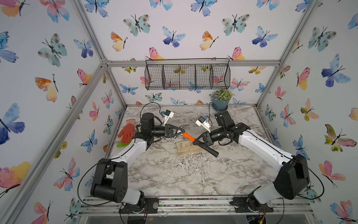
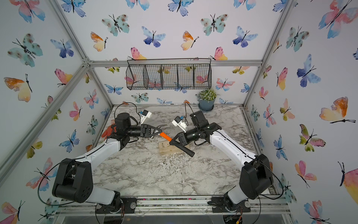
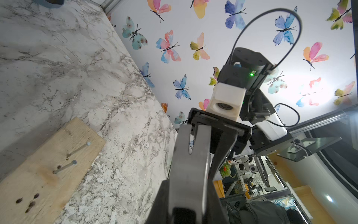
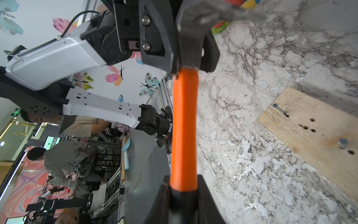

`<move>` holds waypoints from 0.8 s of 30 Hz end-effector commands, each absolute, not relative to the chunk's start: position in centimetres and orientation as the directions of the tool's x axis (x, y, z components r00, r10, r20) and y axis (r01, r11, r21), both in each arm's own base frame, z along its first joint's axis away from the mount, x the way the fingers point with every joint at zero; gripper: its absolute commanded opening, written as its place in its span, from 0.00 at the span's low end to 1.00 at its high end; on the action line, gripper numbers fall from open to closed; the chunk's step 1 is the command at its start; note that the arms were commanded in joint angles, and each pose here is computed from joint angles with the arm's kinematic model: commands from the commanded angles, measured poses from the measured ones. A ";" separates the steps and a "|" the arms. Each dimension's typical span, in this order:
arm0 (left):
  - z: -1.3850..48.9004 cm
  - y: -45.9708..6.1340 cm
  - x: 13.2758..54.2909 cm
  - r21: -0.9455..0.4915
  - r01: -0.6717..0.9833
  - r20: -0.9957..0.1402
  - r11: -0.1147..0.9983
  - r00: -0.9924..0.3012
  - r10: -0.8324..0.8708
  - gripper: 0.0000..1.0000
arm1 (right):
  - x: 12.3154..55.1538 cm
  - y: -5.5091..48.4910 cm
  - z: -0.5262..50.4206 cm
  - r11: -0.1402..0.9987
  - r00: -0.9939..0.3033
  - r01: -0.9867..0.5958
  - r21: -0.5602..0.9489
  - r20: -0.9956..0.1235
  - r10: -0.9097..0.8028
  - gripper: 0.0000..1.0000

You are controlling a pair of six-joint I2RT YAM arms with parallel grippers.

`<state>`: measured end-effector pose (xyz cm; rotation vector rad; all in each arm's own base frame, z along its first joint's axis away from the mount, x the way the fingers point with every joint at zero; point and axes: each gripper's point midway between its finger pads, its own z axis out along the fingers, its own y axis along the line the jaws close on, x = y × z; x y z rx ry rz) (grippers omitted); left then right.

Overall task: Use a claw hammer to pull out a nail
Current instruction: Pick up the hammer at the center of the board.

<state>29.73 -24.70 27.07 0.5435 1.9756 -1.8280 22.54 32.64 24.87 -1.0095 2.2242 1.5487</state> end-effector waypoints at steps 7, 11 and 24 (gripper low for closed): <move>27.6 -24.9 30.6 -0.837 0.538 -0.544 0.106 -0.837 -0.050 0.00 | 26.0 32.1 28.8 0.259 -0.665 -0.747 0.613 -0.675 -0.319 0.49; 28.1 -24.5 32.5 -0.846 0.515 -0.531 0.136 -0.834 -0.147 0.00 | 29.1 28.9 32.0 0.356 -0.654 -0.740 0.571 -0.735 -0.181 0.55; 34.4 -21.0 36.4 -0.836 0.548 -0.462 0.011 -0.693 -0.553 0.00 | 27.6 26.2 34.4 0.317 -0.612 -0.708 0.631 -0.772 0.171 0.66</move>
